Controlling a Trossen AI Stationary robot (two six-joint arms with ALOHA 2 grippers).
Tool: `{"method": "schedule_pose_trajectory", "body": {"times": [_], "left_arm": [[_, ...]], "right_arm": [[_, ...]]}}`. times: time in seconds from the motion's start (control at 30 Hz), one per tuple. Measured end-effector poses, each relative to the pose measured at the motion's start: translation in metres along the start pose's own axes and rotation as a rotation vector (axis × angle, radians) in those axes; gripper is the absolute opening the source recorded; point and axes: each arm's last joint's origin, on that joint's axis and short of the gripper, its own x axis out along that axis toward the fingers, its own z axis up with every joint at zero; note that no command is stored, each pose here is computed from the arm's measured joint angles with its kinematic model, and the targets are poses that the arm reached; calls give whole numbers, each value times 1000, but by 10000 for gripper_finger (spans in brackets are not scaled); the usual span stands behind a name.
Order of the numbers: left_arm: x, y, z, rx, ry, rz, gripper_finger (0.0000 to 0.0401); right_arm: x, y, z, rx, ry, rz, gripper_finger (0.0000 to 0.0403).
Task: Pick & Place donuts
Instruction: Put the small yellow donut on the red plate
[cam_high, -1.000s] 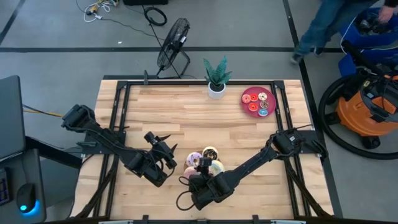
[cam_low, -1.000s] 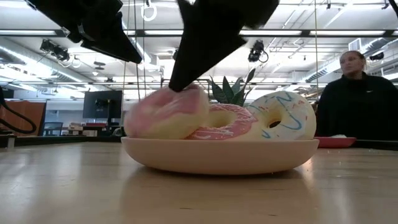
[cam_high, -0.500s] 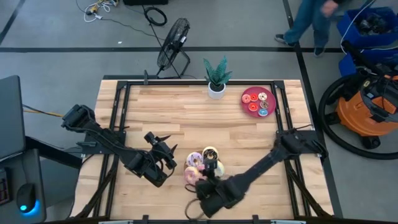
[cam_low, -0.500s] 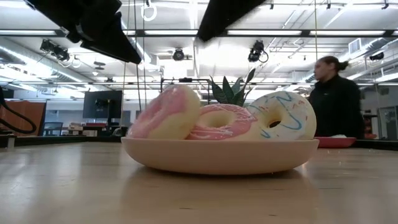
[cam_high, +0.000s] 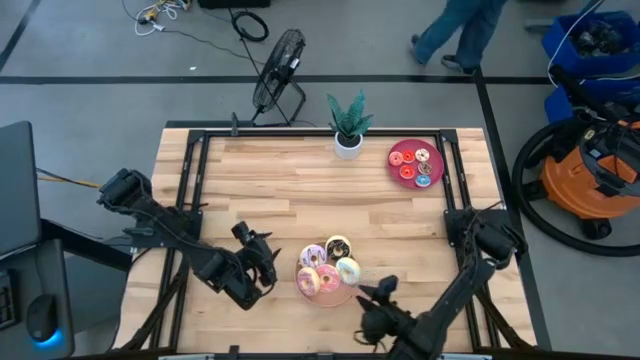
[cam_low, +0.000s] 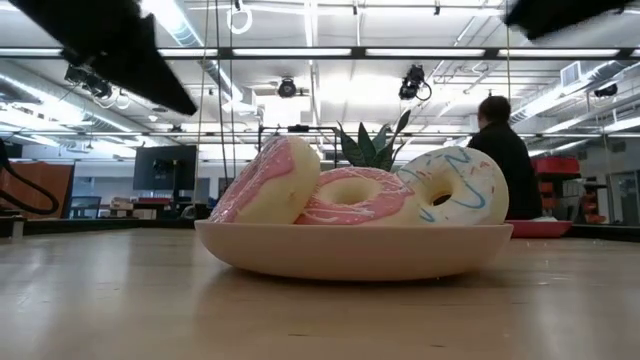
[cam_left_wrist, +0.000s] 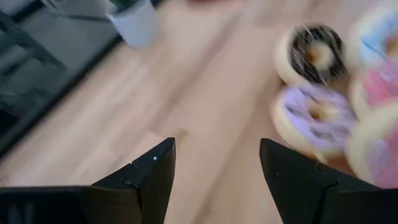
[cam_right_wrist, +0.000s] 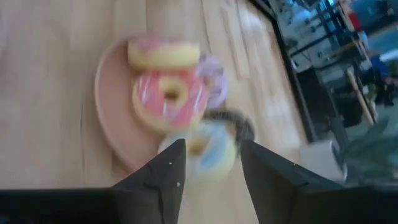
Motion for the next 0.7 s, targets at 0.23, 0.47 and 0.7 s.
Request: {"method": "schedule_pose_trajectory", "body": {"times": [0.23, 0.47, 0.7], "left_arm": [[-8, 9, -18, -69, 278, -23, 238], [-37, 24, -45, -106, 691, 76, 238], [-69, 13, -71, -262, 749, 9, 238]], "right_arm": [[-14, 10, -59, 88, 164, -50, 164], [-40, 10, -89, 147, 154, -100, 164], [-46, 11, -90, 169, 74, -94, 164]]}}
